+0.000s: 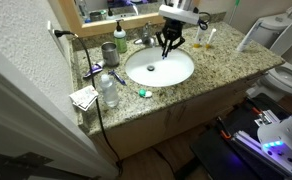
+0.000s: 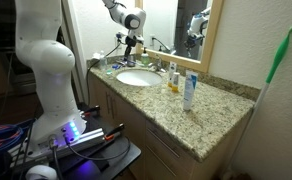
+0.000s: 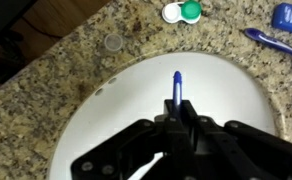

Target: Open the faucet, place the toothbrush underneath the running faucet then set it down on the right side of the counter, pick up the shaving stick and place it under the running water then set it down on the left side of the counter, close the faucet

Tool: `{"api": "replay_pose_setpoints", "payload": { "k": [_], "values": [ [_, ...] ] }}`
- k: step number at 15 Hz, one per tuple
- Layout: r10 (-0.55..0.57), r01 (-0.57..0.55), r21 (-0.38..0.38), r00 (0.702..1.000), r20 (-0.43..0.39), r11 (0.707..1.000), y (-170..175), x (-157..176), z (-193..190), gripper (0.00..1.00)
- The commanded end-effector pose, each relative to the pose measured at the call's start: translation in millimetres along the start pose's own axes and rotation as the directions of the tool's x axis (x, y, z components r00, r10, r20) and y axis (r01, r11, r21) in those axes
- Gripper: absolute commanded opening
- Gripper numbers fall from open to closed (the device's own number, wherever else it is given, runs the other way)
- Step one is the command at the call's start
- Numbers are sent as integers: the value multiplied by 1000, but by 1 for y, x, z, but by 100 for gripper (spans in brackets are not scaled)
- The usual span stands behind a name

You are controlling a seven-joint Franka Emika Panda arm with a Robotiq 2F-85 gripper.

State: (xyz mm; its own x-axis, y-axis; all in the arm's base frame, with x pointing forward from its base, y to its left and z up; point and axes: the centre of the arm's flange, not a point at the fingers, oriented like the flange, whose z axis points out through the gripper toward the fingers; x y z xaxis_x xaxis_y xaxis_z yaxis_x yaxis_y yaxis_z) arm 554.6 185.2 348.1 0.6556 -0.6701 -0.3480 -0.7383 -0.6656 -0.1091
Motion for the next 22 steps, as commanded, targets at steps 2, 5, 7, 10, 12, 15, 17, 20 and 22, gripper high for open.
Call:
{"api": "replay_pose_setpoints", "payload": {
  "k": [2, 5, 7, 10, 12, 15, 17, 20, 22],
  "values": [
    [-11, 12, -6, 1000, 9, 1000, -14, 4, 7, 2],
    [-78, 82, -40, 993, 83, 996, -30, 11, 31, 2],
    [-97, 102, -45, 991, 91, 994, -42, 15, 43, 2],
    [-64, 65, -43, 997, 38, 997, -54, 26, 55, 2],
    [-61, 63, -42, 997, 50, 997, -43, 18, 54, 10],
    [-49, 50, -32, 998, 40, 998, -47, 28, 59, 10],
    [-37, 38, -25, 998, 49, 999, -51, 38, 56, 2],
    [-29, 28, 33, 999, 23, 999, -51, 56, 22, 2],
    [-24, 23, 60, 1000, 16, 998, -55, 69, 0, 2]
  ]
}}
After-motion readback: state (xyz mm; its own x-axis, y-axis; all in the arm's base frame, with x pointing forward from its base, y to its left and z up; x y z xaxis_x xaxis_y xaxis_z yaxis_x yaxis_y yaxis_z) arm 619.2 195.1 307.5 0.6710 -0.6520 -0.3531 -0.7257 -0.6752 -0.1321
